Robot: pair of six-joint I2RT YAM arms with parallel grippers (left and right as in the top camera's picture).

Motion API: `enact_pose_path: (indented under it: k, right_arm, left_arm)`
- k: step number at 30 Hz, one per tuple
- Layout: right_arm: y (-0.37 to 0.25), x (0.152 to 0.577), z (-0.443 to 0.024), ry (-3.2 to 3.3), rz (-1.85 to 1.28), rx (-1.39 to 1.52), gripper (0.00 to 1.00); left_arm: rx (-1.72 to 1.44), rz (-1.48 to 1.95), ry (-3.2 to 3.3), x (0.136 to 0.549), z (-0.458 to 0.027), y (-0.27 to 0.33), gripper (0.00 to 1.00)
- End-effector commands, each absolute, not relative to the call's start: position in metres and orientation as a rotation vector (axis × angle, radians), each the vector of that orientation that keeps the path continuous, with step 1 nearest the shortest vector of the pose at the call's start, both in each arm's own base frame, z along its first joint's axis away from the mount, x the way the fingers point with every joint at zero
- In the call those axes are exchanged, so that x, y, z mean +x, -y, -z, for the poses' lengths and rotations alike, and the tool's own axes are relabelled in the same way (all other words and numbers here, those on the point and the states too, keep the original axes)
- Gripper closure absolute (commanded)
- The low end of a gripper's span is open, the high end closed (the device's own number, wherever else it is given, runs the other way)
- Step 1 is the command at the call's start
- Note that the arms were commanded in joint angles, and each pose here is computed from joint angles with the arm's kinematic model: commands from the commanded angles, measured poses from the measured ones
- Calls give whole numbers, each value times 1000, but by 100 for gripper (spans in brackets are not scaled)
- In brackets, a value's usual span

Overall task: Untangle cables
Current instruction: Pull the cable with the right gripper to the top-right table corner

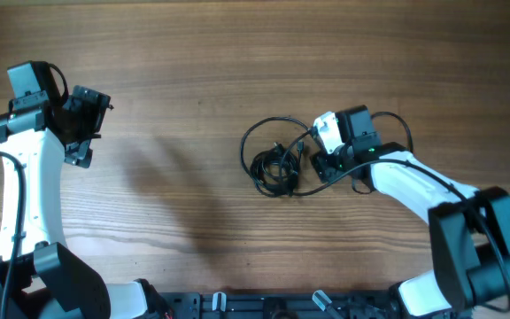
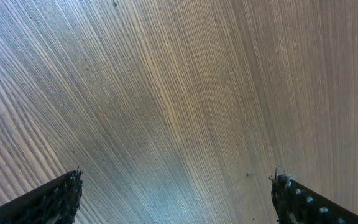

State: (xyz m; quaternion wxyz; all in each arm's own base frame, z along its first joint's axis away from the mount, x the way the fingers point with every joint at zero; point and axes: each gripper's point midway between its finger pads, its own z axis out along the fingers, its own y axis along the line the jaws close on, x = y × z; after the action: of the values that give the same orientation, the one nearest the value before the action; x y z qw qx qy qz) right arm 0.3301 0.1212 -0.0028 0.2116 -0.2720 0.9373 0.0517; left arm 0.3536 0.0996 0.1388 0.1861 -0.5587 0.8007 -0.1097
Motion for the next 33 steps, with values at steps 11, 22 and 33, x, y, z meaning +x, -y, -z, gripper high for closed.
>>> enact_pose_path:
  k: [11, 22, 33]
  right_arm:
    - [-132, 371, -20, -2520, -179, -516, 96]
    - [-158, 389, -230, -2015, -457, -311, 96]
    - [-27, 408, -318, -1661, 43, 350, 96]
  left_arm:
    - [-1548, 305, -2241, 355, -148, -101, 0]
    - [-1548, 305, -2241, 355, -148, -101, 0]
    - [-1548, 305, -2241, 355, -148, -101, 0]
